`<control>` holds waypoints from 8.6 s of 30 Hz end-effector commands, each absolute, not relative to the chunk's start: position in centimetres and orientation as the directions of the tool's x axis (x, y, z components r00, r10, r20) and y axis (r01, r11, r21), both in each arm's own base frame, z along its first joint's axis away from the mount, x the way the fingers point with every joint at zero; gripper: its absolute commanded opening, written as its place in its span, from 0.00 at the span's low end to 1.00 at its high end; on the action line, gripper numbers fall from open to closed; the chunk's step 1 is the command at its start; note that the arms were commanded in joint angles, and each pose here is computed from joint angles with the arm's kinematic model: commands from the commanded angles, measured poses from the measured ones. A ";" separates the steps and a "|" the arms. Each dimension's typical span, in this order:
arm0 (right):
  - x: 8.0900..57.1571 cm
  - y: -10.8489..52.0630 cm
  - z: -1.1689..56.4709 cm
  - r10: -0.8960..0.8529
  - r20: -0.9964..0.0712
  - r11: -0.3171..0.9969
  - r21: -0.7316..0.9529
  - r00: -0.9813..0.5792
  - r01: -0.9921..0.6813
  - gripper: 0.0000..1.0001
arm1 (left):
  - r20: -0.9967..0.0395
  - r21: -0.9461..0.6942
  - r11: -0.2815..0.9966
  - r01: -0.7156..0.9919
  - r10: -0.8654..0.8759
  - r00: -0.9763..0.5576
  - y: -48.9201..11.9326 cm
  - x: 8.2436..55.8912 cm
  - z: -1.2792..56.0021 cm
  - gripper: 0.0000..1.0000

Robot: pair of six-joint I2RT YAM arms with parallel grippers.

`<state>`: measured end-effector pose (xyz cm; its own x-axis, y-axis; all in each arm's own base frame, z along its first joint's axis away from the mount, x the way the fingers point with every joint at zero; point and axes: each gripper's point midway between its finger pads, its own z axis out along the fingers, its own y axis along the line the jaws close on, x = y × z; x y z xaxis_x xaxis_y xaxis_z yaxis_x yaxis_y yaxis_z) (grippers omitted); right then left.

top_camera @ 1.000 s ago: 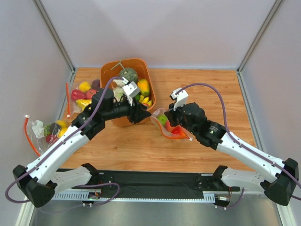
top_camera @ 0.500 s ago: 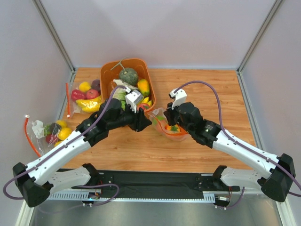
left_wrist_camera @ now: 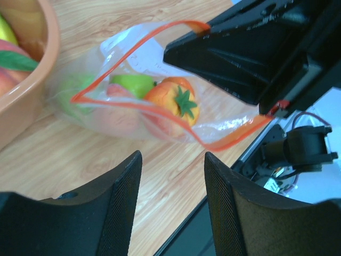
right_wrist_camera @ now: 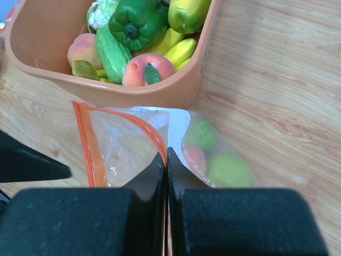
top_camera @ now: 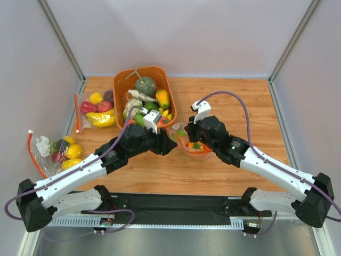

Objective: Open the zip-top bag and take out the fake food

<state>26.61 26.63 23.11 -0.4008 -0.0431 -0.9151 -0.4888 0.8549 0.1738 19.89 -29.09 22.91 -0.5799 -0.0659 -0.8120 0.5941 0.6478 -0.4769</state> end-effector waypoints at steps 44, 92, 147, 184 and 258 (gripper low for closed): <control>25.3 25.6 23.4 -0.008 -0.938 0.847 0.177 -0.346 -0.501 0.00 | -0.787 -0.517 0.728 0.451 -0.197 -0.585 -32.2 23.2 22.2 0.05; 26.9 22.3 26.2 -0.123 -0.937 0.870 0.056 -0.326 -0.490 0.28 | -0.810 -0.162 0.581 0.797 0.383 -0.444 -27.5 19.9 24.6 0.00; 18.6 26.0 9.6 -0.432 -0.619 0.795 0.083 -0.656 -0.601 0.74 | -0.796 -0.311 0.593 0.743 0.264 -0.544 -28.1 19.8 22.5 0.00; 18.8 27.0 17.0 -0.140 -0.789 0.776 0.288 -0.598 -0.562 0.16 | -0.795 -0.233 0.613 0.755 0.327 -0.511 -27.9 20.9 20.3 0.00; 38.4 36.2 25.1 -0.079 -0.915 0.521 0.301 -0.396 -0.799 0.87 | -0.838 -0.189 0.611 0.769 0.307 -0.450 -26.7 20.6 22.5 0.00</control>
<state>37.65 36.68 22.95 -0.4643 -0.1000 -0.8800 -0.7872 0.5020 0.3583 20.50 -26.51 21.79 -0.4795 0.3160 -0.8187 0.7527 0.6277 -0.1986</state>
